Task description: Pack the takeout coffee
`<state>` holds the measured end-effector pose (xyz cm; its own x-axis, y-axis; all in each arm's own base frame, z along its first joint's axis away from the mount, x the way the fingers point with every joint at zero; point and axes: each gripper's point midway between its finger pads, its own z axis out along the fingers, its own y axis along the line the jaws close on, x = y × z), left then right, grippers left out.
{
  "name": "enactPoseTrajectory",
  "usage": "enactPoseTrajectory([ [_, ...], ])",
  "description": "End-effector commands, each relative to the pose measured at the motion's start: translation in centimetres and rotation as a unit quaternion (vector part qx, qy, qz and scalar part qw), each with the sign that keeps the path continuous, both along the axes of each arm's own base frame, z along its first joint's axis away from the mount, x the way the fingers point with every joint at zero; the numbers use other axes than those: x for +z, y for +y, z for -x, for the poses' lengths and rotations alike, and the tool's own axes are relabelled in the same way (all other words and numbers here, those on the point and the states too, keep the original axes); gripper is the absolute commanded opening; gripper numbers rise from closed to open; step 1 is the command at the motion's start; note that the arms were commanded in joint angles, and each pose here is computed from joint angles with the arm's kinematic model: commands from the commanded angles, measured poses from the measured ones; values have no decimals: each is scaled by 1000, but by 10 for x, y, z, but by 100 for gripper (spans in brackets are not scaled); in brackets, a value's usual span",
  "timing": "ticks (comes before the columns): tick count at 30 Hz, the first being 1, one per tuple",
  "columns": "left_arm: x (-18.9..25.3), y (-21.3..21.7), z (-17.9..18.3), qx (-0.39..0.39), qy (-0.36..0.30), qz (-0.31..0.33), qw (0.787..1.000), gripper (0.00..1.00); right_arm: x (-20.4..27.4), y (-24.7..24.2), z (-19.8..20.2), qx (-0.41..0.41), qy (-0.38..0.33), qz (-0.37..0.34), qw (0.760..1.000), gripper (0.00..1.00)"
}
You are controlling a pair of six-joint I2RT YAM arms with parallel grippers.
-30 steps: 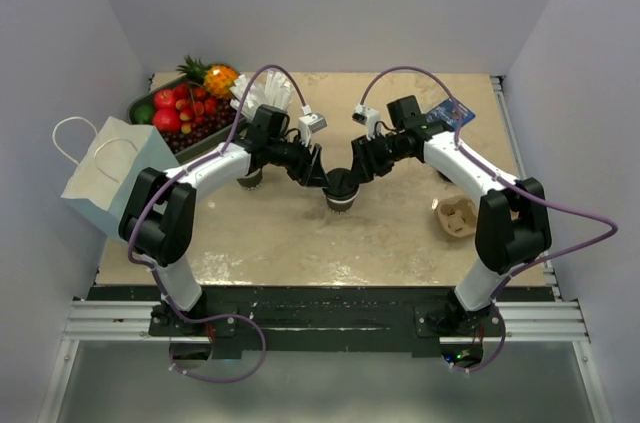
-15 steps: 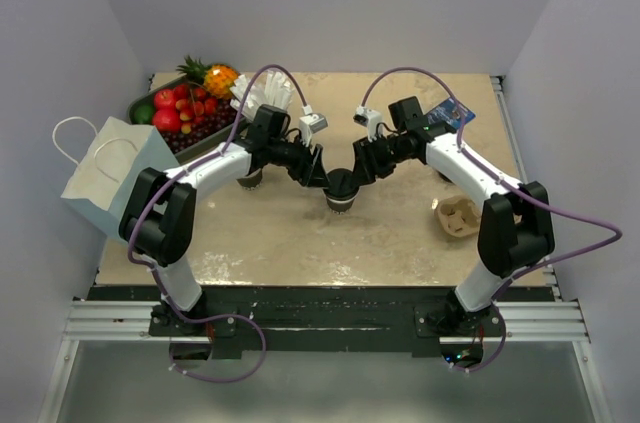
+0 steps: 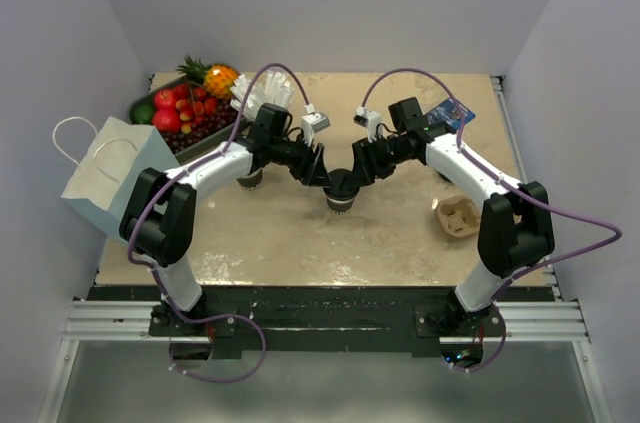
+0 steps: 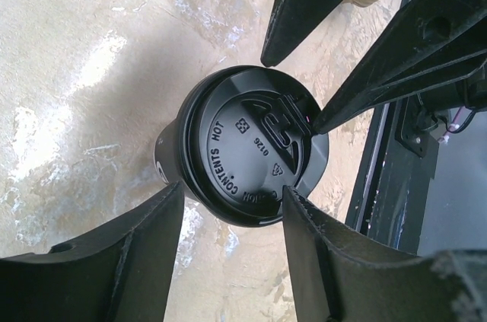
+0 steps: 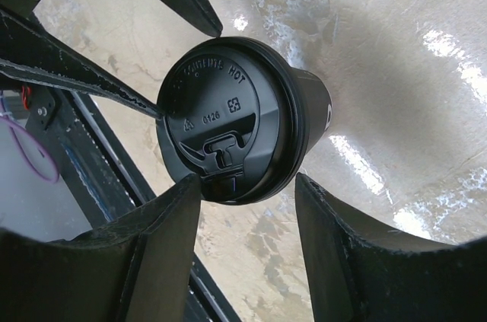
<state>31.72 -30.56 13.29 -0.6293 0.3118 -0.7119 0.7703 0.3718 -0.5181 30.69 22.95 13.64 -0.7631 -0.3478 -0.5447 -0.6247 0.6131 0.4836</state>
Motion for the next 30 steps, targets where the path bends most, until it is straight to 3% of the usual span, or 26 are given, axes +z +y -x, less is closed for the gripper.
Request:
enactPoseTrajectory([
  [1, 23, -6, -3, -16, -38, 14, 999, 58, 15, 6, 1, 4, -13, -18, 1000, 57],
  [30, 12, -9, 3, -31, -57, -16, 998, 57, -7, -3, 11, 2, 9, 7, 1000, 56],
])
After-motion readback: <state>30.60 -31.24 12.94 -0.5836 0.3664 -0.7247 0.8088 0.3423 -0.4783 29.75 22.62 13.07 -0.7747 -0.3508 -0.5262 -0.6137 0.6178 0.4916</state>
